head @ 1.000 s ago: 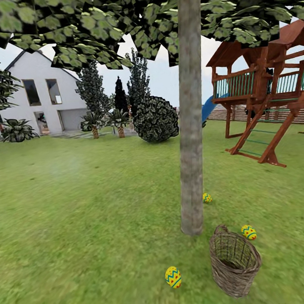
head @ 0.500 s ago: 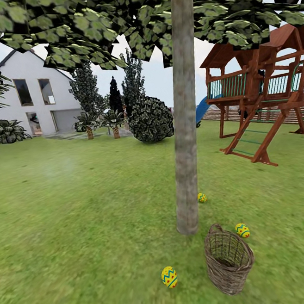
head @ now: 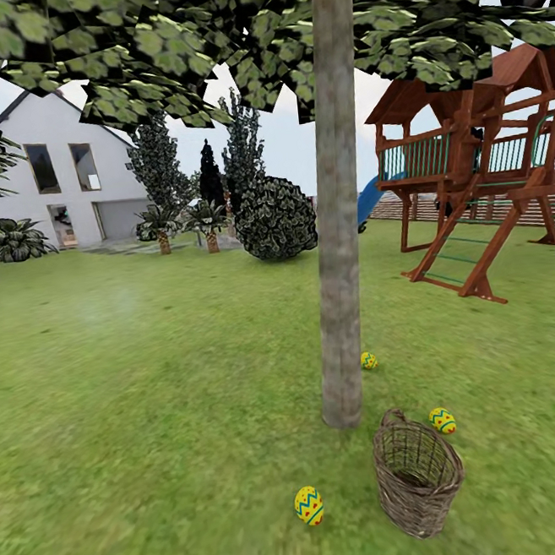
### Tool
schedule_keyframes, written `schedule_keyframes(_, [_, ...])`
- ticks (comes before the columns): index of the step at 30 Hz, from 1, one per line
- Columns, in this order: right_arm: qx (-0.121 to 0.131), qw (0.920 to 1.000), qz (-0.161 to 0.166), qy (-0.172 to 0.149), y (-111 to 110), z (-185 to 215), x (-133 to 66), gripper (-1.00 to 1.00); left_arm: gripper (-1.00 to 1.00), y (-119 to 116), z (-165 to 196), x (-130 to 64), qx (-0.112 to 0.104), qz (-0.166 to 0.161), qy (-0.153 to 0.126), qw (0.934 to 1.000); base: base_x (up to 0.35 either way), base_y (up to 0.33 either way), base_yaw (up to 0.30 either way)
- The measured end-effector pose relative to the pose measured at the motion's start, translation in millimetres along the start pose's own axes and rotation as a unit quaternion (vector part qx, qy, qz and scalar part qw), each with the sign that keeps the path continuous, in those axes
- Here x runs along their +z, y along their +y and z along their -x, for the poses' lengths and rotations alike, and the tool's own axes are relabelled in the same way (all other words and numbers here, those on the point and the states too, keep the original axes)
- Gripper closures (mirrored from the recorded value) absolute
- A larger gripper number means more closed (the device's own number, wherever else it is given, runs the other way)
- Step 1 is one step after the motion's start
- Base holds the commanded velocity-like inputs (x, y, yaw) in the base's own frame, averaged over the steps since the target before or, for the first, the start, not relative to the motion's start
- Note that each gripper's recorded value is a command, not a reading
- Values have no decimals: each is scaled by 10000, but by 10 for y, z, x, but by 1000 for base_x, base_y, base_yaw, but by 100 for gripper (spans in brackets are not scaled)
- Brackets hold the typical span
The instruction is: Take the three Easter eggs out of the wicker basket on the lawn in the garden, then place them on the lawn next to a single tree (choose any tree) so that all three eggs are next to the same tree and none are left in the basket.
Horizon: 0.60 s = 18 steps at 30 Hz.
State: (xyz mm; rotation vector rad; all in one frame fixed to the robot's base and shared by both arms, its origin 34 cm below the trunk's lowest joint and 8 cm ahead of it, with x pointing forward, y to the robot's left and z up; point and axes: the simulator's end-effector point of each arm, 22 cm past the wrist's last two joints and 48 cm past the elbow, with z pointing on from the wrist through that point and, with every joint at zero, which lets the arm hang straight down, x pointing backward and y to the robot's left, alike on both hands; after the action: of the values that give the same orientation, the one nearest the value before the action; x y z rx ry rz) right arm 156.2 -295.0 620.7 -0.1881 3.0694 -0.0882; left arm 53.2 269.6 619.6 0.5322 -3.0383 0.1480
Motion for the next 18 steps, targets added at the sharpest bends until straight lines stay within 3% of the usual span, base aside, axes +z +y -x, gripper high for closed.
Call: schedule_keyframes(18, [3,10000,-5,-61,-13,14,3,-100,-100,-15,92,0,-33,-23,-112,9999,0,0,0])
